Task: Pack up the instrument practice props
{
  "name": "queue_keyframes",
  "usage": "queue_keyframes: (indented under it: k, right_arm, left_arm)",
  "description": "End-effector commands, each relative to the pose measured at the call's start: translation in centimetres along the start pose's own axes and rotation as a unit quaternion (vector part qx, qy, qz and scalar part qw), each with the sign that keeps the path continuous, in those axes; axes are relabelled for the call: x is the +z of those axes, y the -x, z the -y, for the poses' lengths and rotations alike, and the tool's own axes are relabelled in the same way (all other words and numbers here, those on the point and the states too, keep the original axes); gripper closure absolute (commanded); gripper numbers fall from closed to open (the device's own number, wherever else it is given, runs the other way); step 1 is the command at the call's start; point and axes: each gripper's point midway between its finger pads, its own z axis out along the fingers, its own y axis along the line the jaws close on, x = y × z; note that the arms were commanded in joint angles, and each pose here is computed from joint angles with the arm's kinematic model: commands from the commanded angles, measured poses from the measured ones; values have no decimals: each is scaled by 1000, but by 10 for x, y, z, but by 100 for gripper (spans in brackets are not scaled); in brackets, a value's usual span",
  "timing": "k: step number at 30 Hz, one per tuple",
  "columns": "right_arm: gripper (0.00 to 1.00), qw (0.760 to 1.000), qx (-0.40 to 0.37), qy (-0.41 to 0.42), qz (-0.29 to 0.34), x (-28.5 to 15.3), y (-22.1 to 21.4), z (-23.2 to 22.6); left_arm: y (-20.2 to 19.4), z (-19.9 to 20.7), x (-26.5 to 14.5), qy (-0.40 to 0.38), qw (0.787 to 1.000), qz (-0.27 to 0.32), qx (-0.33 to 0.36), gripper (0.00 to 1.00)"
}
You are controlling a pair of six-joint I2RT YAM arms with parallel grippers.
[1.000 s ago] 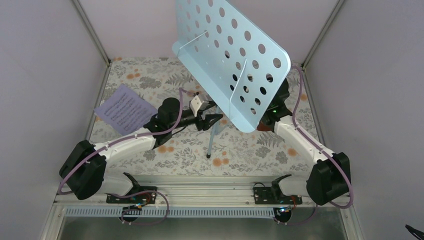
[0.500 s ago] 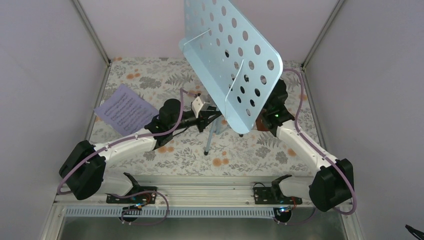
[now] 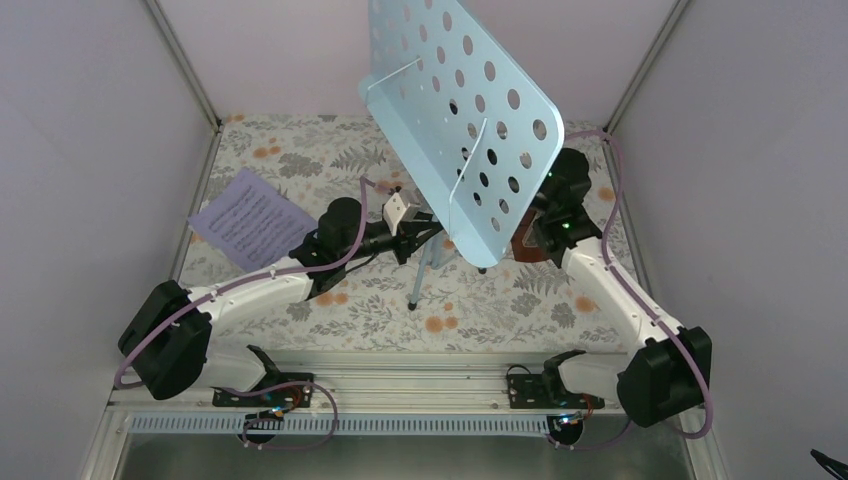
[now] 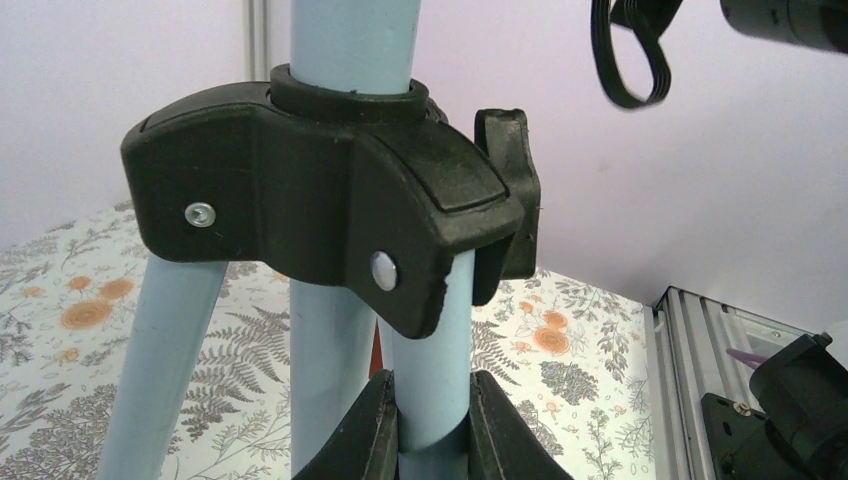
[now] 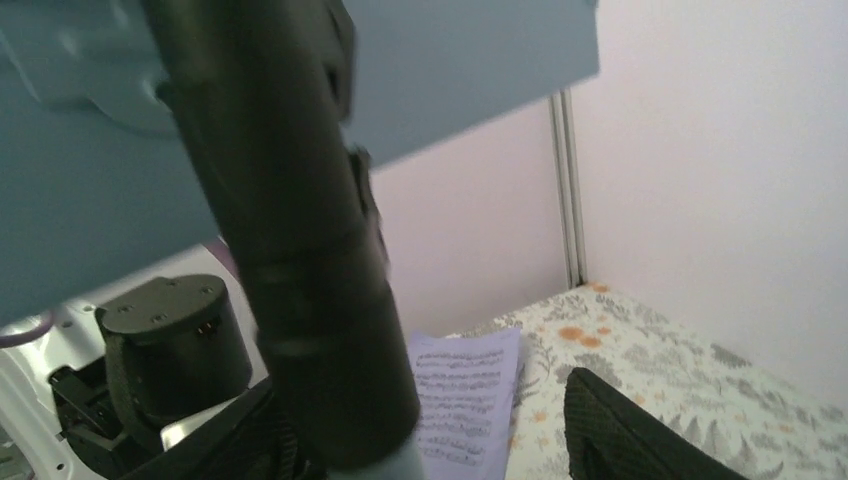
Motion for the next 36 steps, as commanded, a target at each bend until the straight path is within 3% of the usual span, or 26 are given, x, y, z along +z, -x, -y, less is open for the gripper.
queue_keyframes:
  k: [1,4,8,10,27,34,36]
  right_arm:
    - [39,999,-30,39,8,5,25,-12]
    - [48,998,-34,61,2,8,28,-16]
    - [85,997,-35,75,-6,9,28,-19]
    - [96,996,-32,79,-8,8,27,-22]
    - [96,996,-8,82,-14,-5,3,-50]
    - [96,996,-5,83,-12,-7,2,-56]
    - [96,997,-11,79,-5,-9,6,-57]
  left_arm:
    - [11,-3,-1,9,1000,15,26,98]
    - [11,-3,0,9,999,15,27,98]
    - [16,-3,0,12,999,20,28,98]
    - [23,-3,-1,17,999,32,31,98]
    - [152,37,-44,12,970,233,69,98]
    - [126,33,-32,5,980,190,51,97]
    - [105,28,-25,11,987,155,48,89]
